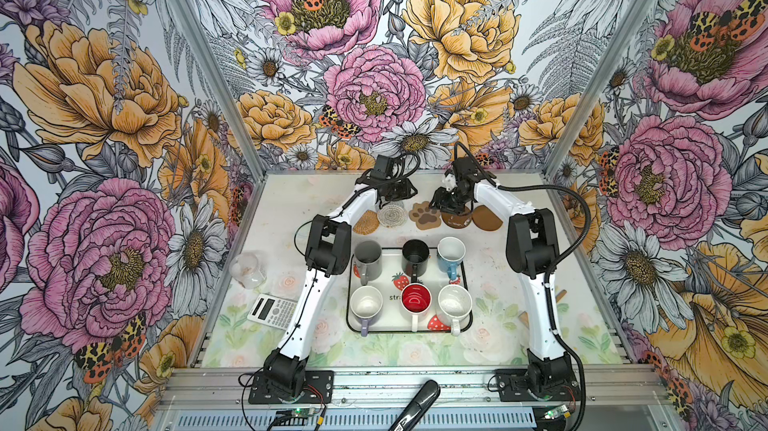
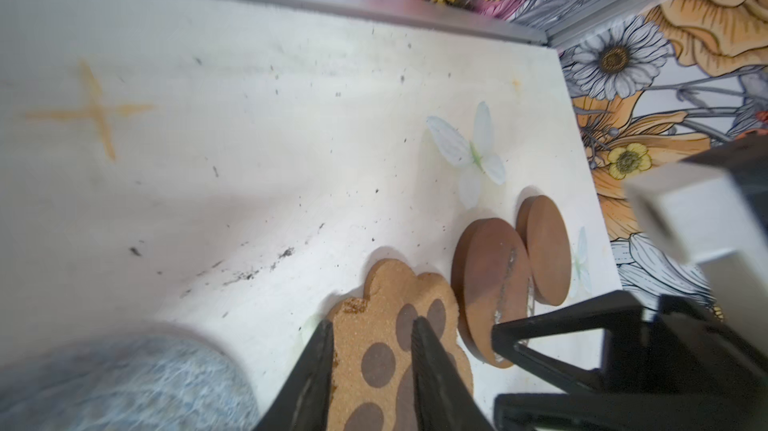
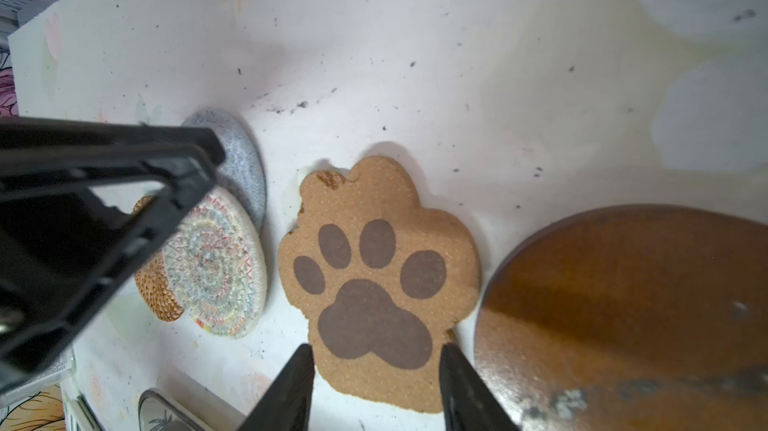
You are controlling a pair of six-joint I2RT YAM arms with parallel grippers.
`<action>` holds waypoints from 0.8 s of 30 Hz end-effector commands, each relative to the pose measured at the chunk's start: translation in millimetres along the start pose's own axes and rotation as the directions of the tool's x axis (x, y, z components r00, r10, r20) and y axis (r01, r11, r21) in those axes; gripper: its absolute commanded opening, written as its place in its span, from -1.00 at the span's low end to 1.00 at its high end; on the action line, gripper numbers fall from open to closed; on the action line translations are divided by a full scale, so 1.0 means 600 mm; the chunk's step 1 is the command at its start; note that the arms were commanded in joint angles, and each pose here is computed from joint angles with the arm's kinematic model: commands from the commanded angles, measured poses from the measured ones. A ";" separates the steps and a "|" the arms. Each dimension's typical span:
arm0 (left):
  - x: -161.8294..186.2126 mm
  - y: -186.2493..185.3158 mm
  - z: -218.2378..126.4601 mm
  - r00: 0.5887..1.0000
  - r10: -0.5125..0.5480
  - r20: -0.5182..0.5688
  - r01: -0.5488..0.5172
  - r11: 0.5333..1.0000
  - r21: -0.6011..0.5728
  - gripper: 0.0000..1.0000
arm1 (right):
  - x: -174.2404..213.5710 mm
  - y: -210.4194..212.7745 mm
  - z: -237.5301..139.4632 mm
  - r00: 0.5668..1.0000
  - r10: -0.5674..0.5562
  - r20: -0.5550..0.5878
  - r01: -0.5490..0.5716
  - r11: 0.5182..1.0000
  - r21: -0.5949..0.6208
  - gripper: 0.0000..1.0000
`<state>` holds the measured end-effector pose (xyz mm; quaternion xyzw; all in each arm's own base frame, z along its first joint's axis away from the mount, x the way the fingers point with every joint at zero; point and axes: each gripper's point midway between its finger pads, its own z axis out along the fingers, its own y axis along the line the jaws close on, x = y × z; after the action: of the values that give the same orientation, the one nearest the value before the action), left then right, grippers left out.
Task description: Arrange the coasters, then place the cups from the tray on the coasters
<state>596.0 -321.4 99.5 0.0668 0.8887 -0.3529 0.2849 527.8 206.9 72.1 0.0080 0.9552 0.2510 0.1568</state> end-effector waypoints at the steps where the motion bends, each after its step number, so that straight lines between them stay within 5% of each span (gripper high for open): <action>1: -0.107 -0.029 -0.116 0.984 0.074 0.160 -0.070 0.997 -0.026 -0.28 | -0.033 0.081 -0.044 0.993 -0.083 0.079 0.089 0.994 -0.070 0.03; 7: -0.094 0.040 -0.219 0.986 0.105 0.132 -0.074 0.972 -0.223 -0.25 | -0.031 0.150 -0.022 0.989 -0.133 0.071 0.143 0.977 -0.159 0.04; 13: -0.001 0.146 -0.292 0.992 0.121 -0.040 -0.123 0.832 -0.541 -0.22 | -0.032 0.172 -0.005 0.987 -0.146 0.068 0.156 0.971 -0.183 0.06; 17: 0.047 0.180 -0.298 0.986 0.113 -0.119 -0.162 0.773 -0.613 -0.19 | -0.027 0.173 0.001 0.987 -0.147 0.058 0.155 0.971 -0.183 0.06; 24: 0.095 0.158 -0.231 0.945 0.203 -0.257 -0.318 0.756 -0.573 0.01 | -0.020 0.173 0.002 0.987 -0.152 0.048 0.158 0.971 -0.179 0.07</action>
<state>515.1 -149.7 95.2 0.0849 0.9640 -0.0240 0.2509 533.2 295.2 126.0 -0.0746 0.9239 0.3210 0.1945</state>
